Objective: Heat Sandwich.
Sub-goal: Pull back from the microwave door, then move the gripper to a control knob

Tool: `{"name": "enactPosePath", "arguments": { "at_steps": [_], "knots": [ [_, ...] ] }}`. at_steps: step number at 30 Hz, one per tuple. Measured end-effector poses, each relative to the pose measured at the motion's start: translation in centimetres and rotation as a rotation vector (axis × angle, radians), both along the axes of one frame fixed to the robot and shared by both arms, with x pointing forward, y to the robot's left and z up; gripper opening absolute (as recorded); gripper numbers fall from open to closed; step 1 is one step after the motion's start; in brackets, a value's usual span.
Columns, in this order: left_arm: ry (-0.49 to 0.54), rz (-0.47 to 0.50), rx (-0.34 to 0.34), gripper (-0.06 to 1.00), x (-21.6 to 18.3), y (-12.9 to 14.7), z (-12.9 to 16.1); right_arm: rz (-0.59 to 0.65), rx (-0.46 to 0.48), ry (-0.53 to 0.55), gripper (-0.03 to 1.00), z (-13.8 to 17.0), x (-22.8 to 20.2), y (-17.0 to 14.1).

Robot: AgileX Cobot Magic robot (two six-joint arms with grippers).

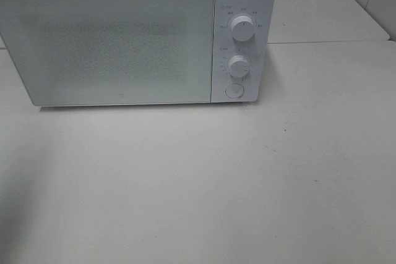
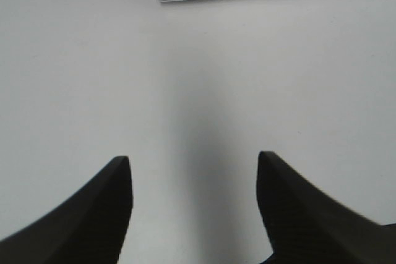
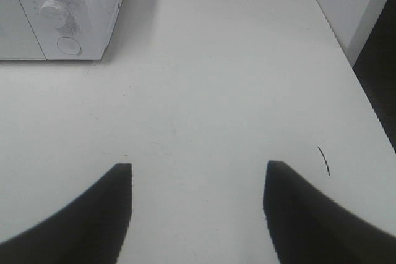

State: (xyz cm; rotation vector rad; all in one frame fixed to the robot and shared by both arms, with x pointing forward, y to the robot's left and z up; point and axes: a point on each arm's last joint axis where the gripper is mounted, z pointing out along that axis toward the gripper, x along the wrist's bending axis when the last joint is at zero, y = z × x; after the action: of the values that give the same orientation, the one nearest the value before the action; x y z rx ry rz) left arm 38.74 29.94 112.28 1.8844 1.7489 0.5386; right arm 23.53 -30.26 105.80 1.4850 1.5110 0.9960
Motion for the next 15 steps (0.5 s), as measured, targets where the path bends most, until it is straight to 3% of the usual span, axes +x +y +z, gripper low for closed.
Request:
{"name": "enactPosePath", "arguments": {
  "at_steps": [6,10,15],
  "knots": [
    [-0.091,0.088,0.019,0.57,-3.2,0.5,1.5,0.0,0.0,0.0,0.61,0.0,0.0,0.0],
    [-0.206,0.136,0.009,0.57,-6.5,0.4,2.7,0.0,0.0,0.0,0.61,0.0,0.0,0.0],
    [-0.284,0.15,0.012,0.57,-9.7,0.1,1.7,0.0,0.0,0.0,0.61,0.0,0.0,0.0]
  ]
}}
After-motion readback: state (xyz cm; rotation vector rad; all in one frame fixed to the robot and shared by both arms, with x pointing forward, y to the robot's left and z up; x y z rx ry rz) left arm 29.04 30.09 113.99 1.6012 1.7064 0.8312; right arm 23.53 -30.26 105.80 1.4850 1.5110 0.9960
